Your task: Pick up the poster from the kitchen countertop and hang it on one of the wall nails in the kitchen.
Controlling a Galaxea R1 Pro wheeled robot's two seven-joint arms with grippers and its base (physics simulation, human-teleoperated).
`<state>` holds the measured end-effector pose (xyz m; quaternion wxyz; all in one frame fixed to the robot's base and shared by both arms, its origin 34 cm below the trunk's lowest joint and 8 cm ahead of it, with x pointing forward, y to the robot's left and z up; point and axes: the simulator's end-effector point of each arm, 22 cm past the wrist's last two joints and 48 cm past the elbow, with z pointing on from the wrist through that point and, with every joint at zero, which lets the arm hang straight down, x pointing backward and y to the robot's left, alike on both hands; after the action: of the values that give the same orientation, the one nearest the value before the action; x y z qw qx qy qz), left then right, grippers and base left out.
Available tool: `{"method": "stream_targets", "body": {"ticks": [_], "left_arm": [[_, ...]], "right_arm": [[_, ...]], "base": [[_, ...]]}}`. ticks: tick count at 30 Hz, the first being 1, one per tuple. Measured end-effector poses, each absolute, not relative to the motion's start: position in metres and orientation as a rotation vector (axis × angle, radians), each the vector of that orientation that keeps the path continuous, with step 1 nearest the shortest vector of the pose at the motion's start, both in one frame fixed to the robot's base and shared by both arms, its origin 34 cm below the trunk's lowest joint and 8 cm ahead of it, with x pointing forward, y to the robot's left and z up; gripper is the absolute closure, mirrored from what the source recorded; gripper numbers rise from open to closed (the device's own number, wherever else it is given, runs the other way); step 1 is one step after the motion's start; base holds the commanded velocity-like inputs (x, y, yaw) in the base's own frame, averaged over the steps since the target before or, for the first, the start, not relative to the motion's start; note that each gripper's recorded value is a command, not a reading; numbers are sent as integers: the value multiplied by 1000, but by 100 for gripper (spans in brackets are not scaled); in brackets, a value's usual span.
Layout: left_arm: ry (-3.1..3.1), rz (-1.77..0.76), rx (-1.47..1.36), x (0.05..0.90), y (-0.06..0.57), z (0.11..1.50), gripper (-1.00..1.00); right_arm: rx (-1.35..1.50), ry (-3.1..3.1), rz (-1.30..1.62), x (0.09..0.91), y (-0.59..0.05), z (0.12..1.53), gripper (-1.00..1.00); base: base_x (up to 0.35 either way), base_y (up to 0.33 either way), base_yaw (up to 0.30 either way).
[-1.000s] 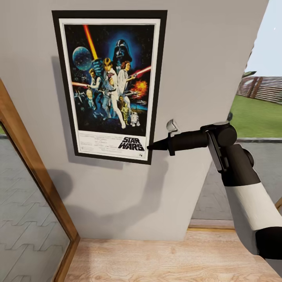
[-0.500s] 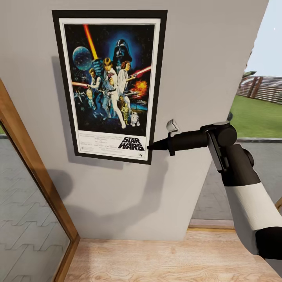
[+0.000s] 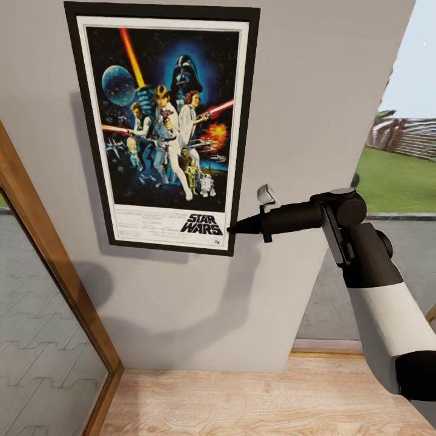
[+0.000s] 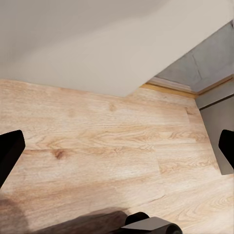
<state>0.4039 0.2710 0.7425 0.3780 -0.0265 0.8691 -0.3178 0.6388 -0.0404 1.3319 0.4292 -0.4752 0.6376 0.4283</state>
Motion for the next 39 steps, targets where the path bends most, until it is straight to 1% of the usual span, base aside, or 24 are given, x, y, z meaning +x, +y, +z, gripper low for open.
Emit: {"method": "stream_targets", "body": {"ticks": [25,30,39], "left_arm": [[2222,-812,-68,404,271,742,-100],[2221,-812,-68,404,271,743,-100],[2221,-812,-68,404,271,743,-100]], "right_arm": [[-1188,1594,1062,640,-41,1331,100],[-1188,1595,1062,639,-41,1331,100],[-1187,1595,1061,640,-41,1331,100]], "base": [[9,0,0],[195,0,0],[298,0,0]]}}
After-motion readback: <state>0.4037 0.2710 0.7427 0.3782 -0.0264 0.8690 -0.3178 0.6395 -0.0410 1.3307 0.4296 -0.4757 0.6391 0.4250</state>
